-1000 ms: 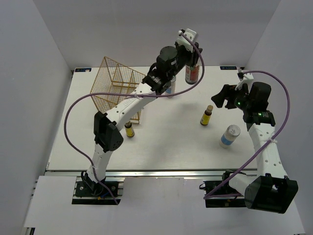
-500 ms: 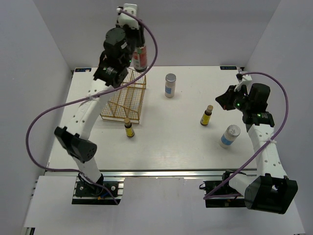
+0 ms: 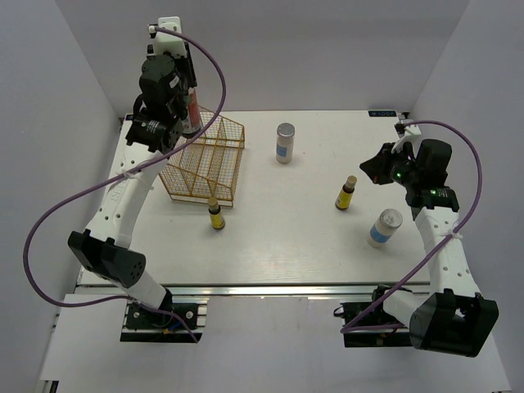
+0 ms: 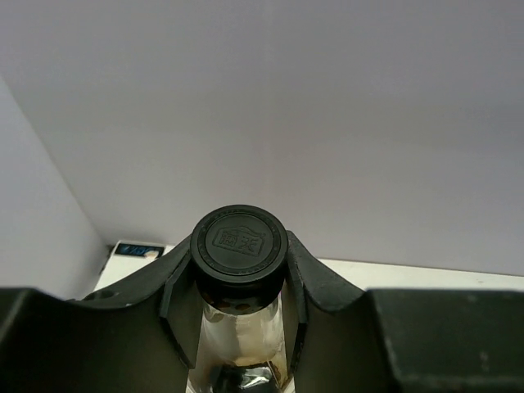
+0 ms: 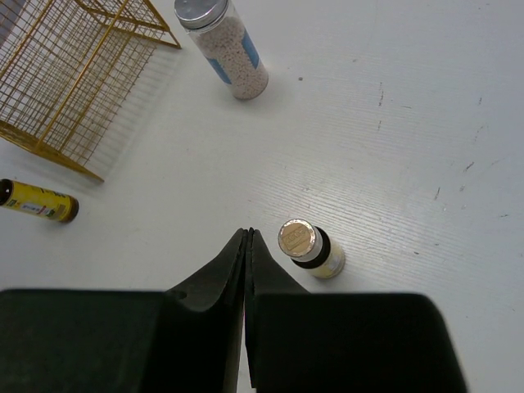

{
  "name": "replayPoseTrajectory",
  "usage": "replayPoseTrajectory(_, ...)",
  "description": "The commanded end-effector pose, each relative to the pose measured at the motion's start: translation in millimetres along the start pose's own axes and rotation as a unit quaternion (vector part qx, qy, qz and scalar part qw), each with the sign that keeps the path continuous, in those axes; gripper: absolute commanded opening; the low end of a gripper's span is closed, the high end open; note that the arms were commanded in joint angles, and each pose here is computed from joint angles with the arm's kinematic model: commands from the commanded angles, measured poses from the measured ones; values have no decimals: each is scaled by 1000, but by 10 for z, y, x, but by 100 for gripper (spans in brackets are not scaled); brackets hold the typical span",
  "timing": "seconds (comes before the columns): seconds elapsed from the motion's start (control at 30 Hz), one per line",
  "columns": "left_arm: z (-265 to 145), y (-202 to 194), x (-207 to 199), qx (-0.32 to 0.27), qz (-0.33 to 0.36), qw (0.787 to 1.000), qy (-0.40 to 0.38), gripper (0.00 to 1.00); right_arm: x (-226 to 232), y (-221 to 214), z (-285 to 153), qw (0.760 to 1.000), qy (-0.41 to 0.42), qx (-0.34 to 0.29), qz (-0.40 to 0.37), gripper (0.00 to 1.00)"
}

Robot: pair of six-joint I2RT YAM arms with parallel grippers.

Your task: Organize the condiment bottles

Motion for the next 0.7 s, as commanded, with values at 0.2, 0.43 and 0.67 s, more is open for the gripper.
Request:
replayPoseTrajectory(0.2,57,117,601,-41,-20,997,64,0,1,105,7,1000,4,-15,-13,3)
replayPoseTrajectory(0.43,242,-93,671,-23,-22,998,59,0,-27,82,22,1000,-1,-11,-10,3)
replayPoseTrajectory(0.67,289,-439,625,-2,-32,999,44,0,-46,105,26,1000,-7,-13,-13,3)
Point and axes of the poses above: each gripper's point midway between its finger pads, its own z axis out along the fingers, its own x axis along the line the jaws close on, y = z × x, the point moved 3 cm from there along -z, back along the fingers, and after that the axes turned 6 degrees about z, right-handed, at the moved point
